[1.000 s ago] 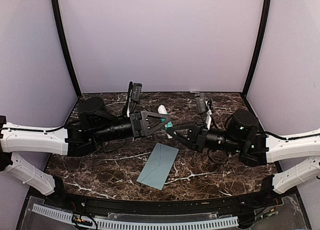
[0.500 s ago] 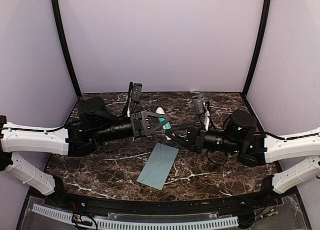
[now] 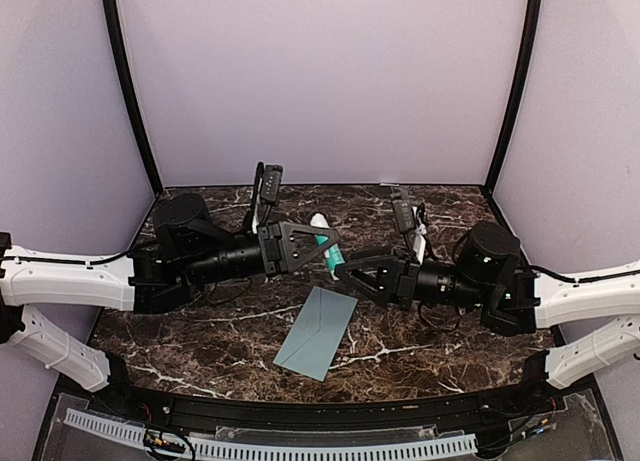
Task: Place the letter into the envelope and seal it
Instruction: Pick up the solid glue from the center of the board, then screw the solid glue.
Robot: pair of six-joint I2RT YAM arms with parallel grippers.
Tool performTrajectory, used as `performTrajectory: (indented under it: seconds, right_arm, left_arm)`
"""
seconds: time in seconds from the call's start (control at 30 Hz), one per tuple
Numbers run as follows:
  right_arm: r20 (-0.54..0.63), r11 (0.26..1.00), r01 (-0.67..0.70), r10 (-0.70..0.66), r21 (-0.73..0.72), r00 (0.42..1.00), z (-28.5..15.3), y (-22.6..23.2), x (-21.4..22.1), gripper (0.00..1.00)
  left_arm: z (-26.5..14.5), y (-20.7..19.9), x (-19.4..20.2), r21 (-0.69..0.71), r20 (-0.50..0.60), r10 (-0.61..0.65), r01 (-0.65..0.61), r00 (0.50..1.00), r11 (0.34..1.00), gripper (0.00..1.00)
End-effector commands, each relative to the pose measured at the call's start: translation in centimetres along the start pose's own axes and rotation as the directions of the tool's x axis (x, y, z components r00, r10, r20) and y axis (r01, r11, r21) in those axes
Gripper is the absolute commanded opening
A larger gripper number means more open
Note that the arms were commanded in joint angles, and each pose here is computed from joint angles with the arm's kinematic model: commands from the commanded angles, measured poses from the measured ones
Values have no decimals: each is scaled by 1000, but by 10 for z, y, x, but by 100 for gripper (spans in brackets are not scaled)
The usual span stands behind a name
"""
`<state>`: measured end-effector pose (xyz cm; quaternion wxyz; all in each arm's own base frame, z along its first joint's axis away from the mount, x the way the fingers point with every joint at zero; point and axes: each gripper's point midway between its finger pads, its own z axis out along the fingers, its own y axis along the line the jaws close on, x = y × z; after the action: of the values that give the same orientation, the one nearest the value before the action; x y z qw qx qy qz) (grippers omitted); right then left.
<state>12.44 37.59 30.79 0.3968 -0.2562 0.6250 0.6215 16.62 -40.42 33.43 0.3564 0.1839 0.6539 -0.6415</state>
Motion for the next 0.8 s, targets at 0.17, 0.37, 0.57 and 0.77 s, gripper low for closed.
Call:
performTrajectory:
  seconds: [0.17,0.37,0.57,0.77]
  right_arm:
    - [-80,975,-2,-17,-223,997,0,40,5,42]
    - [-66,956,-16,-4,-294,998,1,52,1,32]
    - [-64,951,-29,9,-306,998,3,52,2,29]
    - [-57,952,-29,12,-303,998,3,51,1,16]
  left_arm:
    - [-13,-56,-17,196,24,111,-114,993,974,0]
    - [-14,-65,-12,250,2,124,-120,992,961,0]
    - [-15,-68,-8,273,-14,126,-118,992,955,0]
    - [-15,-68,-7,280,-20,128,-117,992,953,0]
